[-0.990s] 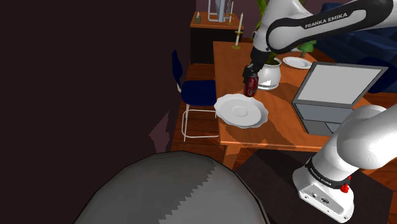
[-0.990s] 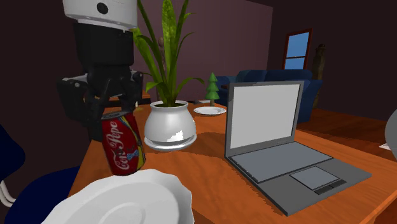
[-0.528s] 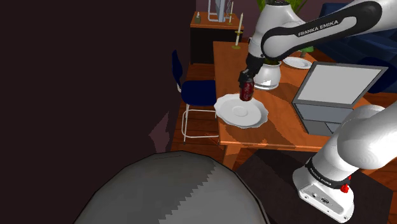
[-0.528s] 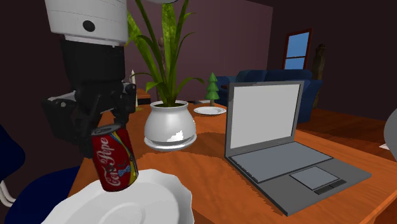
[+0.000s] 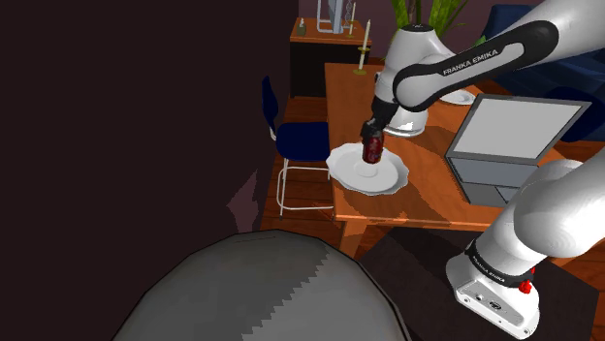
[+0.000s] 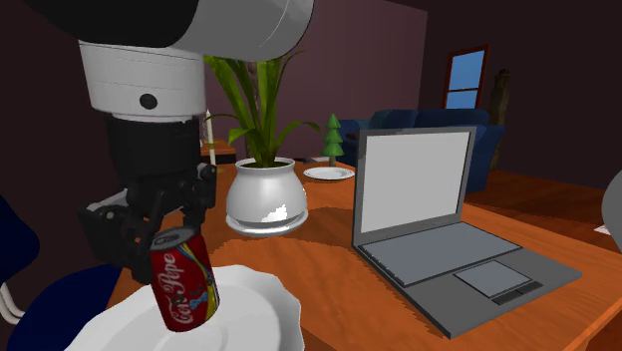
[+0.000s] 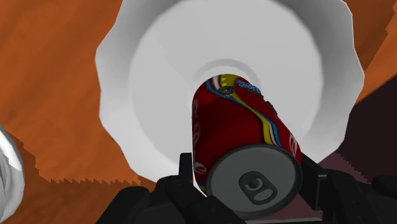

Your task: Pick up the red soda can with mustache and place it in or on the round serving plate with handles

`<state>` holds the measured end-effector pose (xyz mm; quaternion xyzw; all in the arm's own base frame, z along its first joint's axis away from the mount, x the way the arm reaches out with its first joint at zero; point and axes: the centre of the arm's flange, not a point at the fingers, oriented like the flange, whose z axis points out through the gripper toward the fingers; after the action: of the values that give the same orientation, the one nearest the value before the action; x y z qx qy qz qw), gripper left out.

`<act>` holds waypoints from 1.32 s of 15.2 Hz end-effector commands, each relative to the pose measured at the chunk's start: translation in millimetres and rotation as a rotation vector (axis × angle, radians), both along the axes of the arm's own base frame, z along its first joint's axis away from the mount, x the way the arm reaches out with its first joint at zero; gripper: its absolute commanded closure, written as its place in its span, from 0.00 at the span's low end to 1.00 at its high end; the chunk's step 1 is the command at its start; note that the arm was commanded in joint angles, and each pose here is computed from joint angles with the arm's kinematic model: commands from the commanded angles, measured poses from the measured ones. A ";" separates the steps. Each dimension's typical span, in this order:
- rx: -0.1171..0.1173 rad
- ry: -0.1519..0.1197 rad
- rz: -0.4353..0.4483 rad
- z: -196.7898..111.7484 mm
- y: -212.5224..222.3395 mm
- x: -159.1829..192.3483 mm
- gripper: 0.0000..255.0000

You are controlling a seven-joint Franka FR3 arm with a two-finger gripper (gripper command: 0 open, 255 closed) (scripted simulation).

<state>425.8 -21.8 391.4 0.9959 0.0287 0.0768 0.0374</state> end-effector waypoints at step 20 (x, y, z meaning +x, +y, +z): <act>0.000 -0.001 0.000 -2.6 1.9 -3.3 0.00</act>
<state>424.0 -21.6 378.7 0.9958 0.0287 0.0783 0.0373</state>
